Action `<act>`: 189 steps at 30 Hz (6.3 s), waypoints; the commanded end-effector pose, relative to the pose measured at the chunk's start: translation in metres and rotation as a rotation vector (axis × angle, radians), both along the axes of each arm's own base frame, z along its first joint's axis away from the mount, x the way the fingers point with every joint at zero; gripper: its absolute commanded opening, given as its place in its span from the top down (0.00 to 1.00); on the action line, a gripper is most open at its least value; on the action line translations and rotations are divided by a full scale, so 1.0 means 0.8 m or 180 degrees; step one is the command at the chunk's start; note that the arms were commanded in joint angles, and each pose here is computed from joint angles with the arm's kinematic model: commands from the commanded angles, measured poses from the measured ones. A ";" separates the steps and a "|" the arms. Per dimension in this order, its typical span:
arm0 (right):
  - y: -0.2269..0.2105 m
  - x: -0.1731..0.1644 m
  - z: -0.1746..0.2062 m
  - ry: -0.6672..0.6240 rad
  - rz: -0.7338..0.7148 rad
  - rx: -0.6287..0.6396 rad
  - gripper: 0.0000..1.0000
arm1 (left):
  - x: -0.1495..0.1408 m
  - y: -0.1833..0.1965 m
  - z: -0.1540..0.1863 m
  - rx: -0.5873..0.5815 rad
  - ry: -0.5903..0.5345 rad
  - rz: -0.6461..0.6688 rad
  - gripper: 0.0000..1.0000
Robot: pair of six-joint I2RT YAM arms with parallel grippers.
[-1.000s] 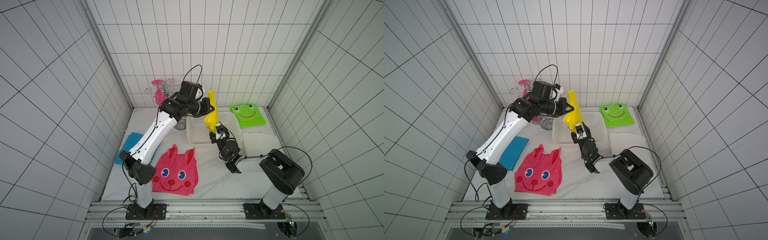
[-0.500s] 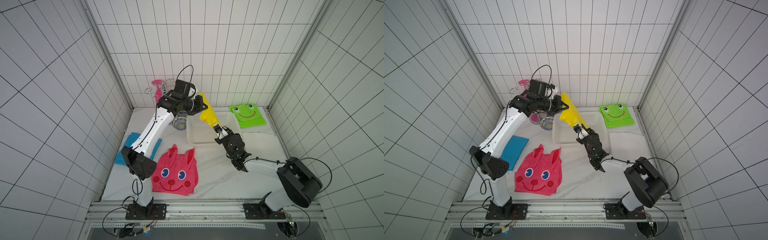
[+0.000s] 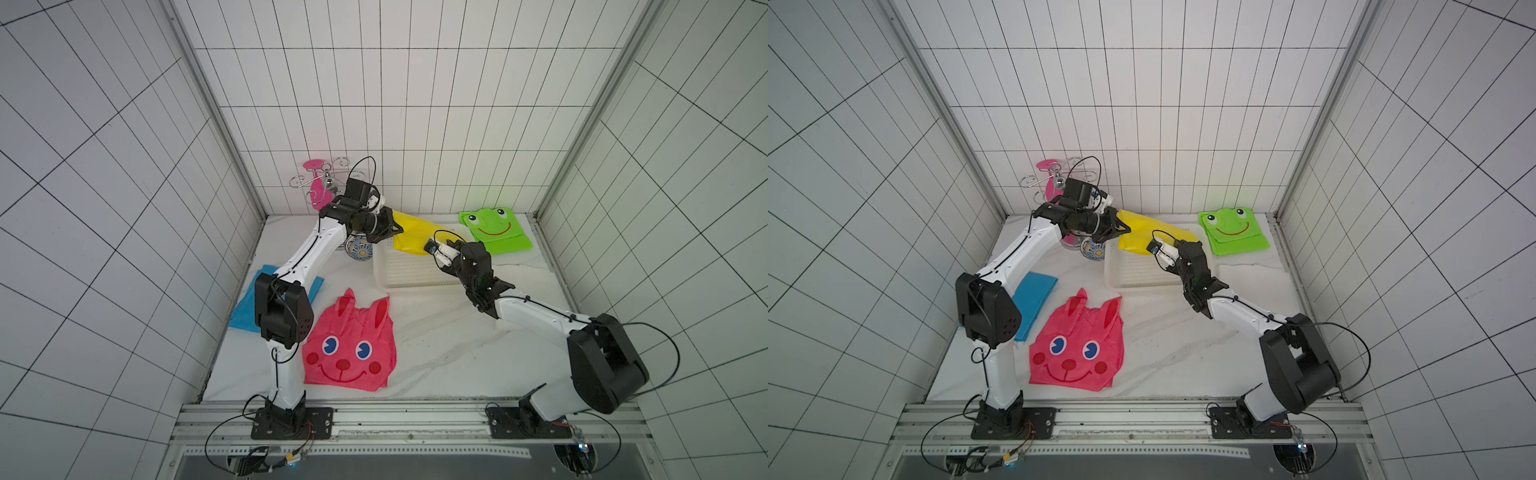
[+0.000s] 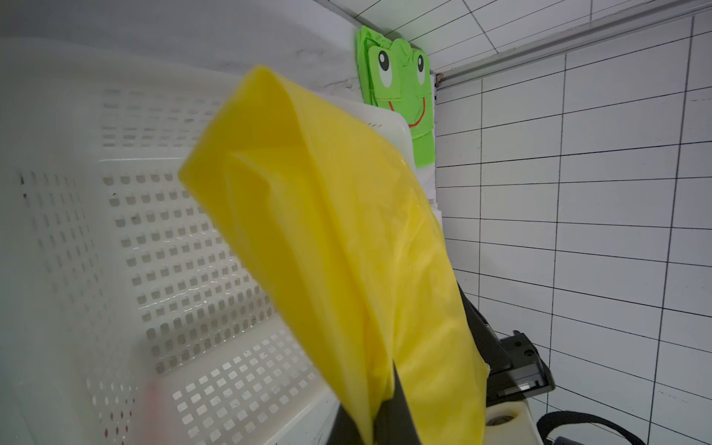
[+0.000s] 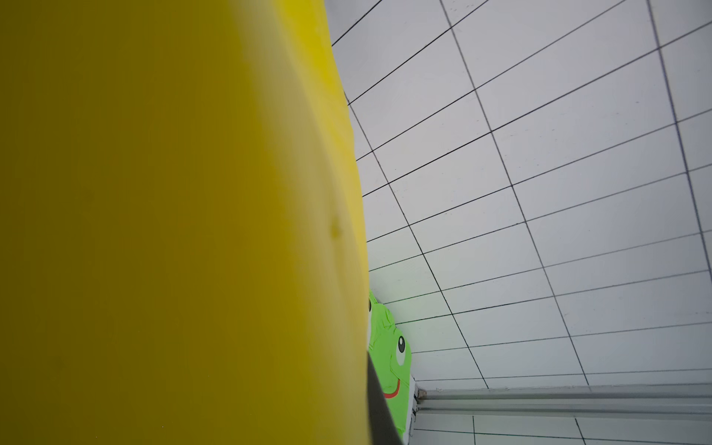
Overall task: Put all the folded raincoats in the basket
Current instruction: Place the raincoat in the basket, then pick up the raincoat from the center of the board.
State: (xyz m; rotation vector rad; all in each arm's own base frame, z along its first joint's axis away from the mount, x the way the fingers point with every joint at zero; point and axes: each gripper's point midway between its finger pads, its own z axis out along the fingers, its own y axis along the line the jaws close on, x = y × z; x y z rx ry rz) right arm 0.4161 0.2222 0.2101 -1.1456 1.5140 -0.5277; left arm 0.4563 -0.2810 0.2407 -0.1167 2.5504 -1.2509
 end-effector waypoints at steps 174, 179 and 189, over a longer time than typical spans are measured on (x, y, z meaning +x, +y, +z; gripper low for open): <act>0.251 -0.330 -0.166 0.2839 0.3230 0.0970 1.00 | -0.343 0.210 -0.219 0.2069 -0.2368 -0.3193 0.03; 0.247 -0.317 -0.158 0.2884 0.3194 0.1275 1.00 | -0.338 0.217 -0.248 0.2438 -0.2315 -0.3224 0.03; 0.211 -0.324 -0.191 0.2742 0.3372 0.0598 1.00 | -0.341 0.208 -0.269 0.2789 -0.2380 -0.3412 0.05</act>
